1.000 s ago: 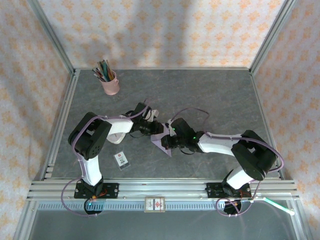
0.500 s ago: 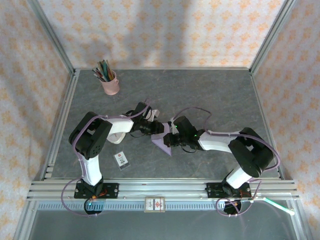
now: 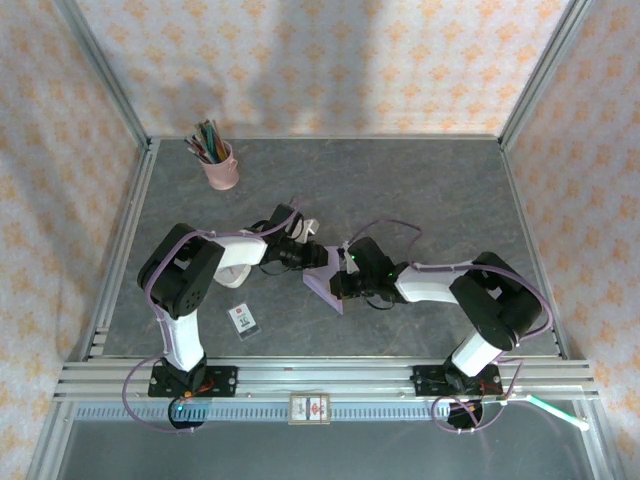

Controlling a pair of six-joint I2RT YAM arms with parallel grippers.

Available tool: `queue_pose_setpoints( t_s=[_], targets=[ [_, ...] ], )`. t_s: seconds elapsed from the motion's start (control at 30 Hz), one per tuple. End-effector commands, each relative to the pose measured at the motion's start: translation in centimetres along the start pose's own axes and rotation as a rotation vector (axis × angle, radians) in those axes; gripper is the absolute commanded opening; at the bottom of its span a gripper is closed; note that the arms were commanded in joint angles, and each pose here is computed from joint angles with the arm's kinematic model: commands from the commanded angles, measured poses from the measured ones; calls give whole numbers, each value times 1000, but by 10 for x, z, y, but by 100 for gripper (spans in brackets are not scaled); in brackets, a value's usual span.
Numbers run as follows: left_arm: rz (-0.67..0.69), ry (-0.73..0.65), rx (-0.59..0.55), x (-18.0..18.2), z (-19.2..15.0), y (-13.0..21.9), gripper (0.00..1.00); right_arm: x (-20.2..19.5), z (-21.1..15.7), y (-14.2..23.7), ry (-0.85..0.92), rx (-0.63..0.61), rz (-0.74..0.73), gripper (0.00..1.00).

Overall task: Fold a paper plane with a square sheet of paper (pick it up from the middle)
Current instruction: Third fold the triangle at the center of the table.

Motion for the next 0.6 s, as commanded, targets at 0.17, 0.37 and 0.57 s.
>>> queue_pose_setpoints(
  t_s=[0.17,0.37,0.57],
  targets=[
    [116,30,84,36,-27,-17,31,-5,7,-3,10,-29,-25,7],
    [117,30,86,36,-27,-17,31,-5,11,-6,19,-23,-30,7],
    [117,30,91,36,-29,-18,31,-7,11,-7,24,-22,-38,7]
  ],
)
Point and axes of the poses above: each hand's point on the last joint's axis, 136 mm out from that joint toward the fingers, its own y axis back along the fingers, its own x axis along the line the jaws close on, z = x × y, the point moved 2 cm from there along y, back along the fingers, and after that the axes turned 4 degrees about y, right-handed, at the moved point
